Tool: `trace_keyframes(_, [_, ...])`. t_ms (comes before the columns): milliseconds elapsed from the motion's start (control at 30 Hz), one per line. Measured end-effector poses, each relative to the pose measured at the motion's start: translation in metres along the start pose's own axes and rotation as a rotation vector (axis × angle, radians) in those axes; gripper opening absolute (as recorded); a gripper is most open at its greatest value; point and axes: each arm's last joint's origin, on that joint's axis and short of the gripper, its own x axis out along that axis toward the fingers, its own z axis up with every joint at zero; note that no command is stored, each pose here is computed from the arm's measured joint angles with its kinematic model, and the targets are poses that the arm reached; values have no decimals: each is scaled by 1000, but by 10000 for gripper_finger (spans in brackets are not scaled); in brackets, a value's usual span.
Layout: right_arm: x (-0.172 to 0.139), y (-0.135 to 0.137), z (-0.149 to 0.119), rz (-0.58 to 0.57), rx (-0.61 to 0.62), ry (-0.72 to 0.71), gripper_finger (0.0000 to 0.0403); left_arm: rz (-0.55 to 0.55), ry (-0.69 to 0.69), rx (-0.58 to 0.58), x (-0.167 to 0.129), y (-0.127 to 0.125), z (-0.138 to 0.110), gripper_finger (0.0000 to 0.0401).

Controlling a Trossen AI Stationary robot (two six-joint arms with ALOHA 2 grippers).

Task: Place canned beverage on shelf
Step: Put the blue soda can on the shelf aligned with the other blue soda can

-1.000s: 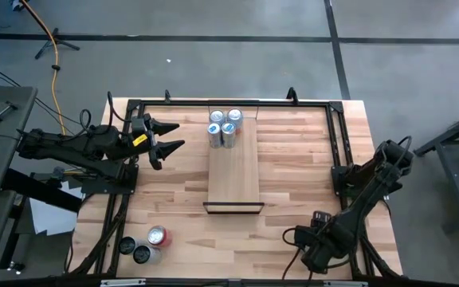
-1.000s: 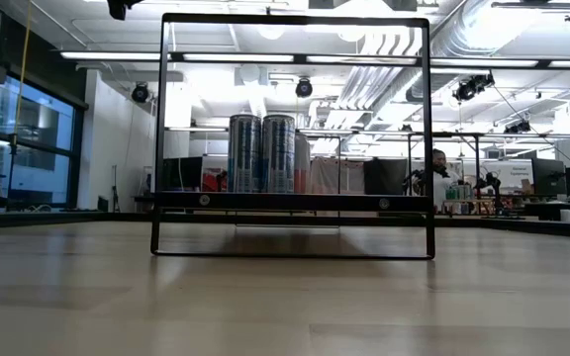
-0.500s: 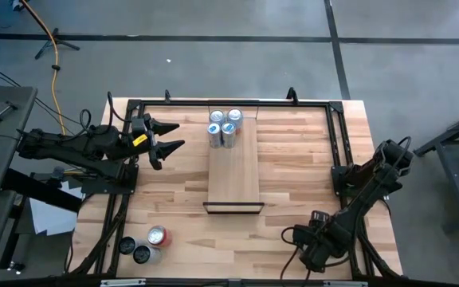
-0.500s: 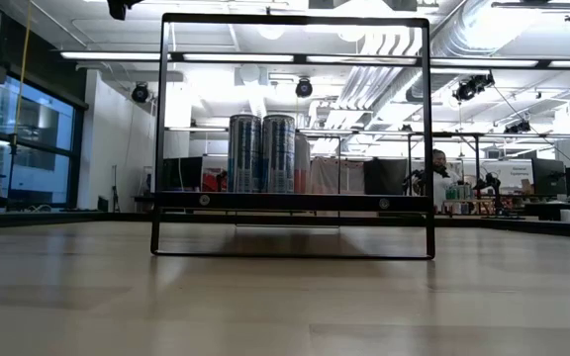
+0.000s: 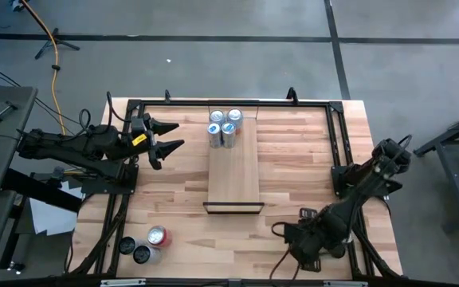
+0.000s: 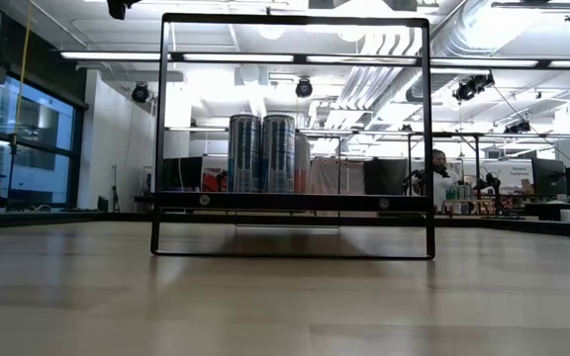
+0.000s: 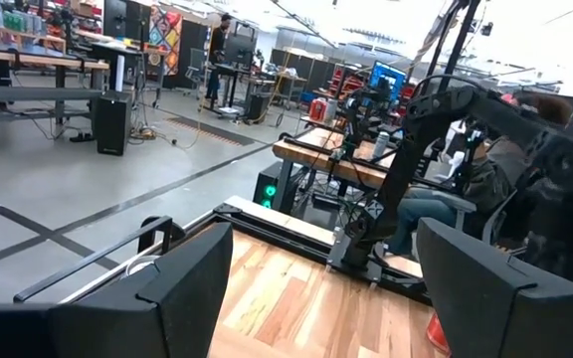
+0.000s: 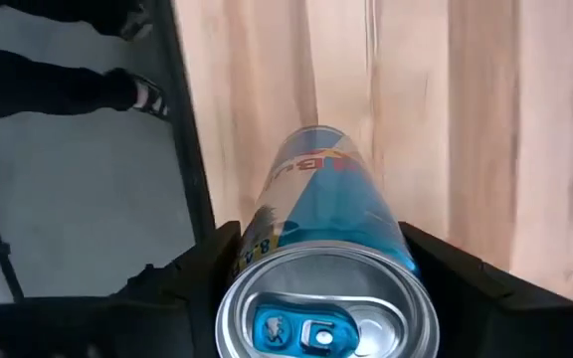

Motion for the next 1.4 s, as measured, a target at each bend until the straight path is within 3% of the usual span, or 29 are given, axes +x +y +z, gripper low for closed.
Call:
trace_keyframes(300, [-82, -38, 29, -219, -89, -39, 221, -19, -87, -45, -2, -1, 9, 278])
trace_keyframes(467, [-105, -68, 45, -283, -88, -117, 221, -24, -109, -61, -2, -2, 12, 278])
trace_keyframes(633, [-105, -109, 70, -349, -101, -108, 221, -35, -145, -98, 2, -5, 14, 278])
trace_keyframes(833, [-114, -158, 103, -160, 31, -180, 221, -70, -140, -98, 8, -8, 12, 278])
trace_keyframes(933, [-111, -176, 112, -136, 88, -165, 221, -113, -151, -103, 12, -12, 12, 278])
trace_keyframes(1200, [-94, -168, 165, -148, -8, -101, 221, -112, -125, -89, 23, -16, 5, 278])
trace_keyframes(1400, [-74, -172, 197, -230, -94, -22, 221, -101, -89, -28, 23, -15, 1, 278])
